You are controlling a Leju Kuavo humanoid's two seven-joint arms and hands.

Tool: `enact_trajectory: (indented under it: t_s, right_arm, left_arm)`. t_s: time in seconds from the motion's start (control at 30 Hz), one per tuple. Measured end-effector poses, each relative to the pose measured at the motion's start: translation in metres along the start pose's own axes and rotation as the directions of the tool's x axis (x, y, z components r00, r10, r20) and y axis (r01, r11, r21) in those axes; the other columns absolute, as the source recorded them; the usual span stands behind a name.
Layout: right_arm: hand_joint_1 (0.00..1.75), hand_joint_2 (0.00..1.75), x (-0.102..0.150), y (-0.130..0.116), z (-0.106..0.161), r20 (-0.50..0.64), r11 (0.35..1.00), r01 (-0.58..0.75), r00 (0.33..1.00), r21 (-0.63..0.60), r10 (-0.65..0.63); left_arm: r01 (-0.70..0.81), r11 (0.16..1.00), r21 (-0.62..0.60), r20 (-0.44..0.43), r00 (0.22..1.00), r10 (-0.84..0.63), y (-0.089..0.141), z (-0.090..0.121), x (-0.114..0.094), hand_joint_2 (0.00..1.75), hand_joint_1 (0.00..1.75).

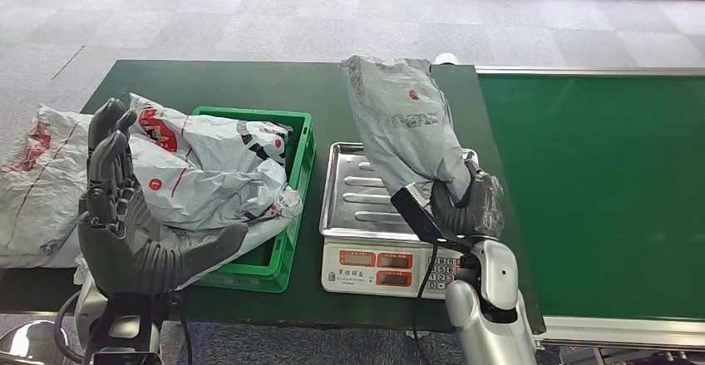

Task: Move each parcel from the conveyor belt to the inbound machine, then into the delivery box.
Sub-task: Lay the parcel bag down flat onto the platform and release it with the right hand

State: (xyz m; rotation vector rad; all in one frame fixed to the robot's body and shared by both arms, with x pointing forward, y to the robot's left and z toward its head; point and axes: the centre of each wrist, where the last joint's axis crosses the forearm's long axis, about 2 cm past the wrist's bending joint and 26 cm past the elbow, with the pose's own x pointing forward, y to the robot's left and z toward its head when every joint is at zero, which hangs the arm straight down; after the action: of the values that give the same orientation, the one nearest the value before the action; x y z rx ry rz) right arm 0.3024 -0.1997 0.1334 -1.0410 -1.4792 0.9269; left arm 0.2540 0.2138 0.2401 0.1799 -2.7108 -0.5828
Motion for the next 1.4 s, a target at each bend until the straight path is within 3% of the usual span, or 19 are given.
enact_trajectory:
  t_s: [0.4, 0.43, 0.53, 0.57, 1.1, 1.3, 1.4]
  right_arm:
    - [1.75, 1.75, 0.000, 0.024, 0.011, 0.022, 0.994, -0.024, 1.000, 0.106, 0.022]
    - [1.40, 1.75, 0.000, 0.025, 0.012, 0.023, 0.994, -0.026, 0.999, 0.110, 0.024]
    - [0.09, 1.75, -0.002, 0.026, 0.013, 0.021, 0.992, -0.033, 0.999, 0.119, 0.031]
    - [0.00, 1.75, -0.002, 0.027, 0.013, 0.019, 0.992, -0.036, 0.999, 0.124, 0.034]
    - [0.00, 1.75, -0.002, 0.033, 0.016, 0.066, 0.982, 0.024, 0.997, 0.187, -0.037]
    - [0.00, 1.75, 0.006, 0.036, 0.014, 0.185, 0.963, 0.118, 0.969, 0.242, -0.165]
    - [0.00, 1.75, 0.014, 0.032, 0.012, 0.269, 0.966, 0.173, 0.937, 0.193, -0.221]
  left_arm:
    - [-0.018, 1.000, -0.018, -0.021, 1.000, 0.017, -0.001, 0.007, -0.011, 1.75, 0.00]
    - [-0.018, 1.000, -0.020, -0.022, 1.000, 0.017, -0.001, 0.007, -0.012, 1.75, 0.00]
    - [-0.019, 1.000, -0.025, -0.027, 0.999, 0.019, -0.002, 0.008, -0.014, 1.75, 0.00]
    - [-0.020, 0.999, -0.026, -0.028, 0.999, 0.019, -0.002, 0.008, -0.014, 1.75, 0.00]
    - [-0.028, 0.999, -0.039, -0.066, 0.998, 0.025, -0.005, 0.015, -0.025, 1.75, 0.00]
    - [-0.029, 0.999, -0.037, -0.123, 0.992, 0.025, -0.006, 0.020, -0.037, 1.75, 0.00]
    - [-0.023, 0.999, -0.043, -0.153, 0.988, 0.016, -0.004, 0.023, -0.046, 1.75, 0.00]
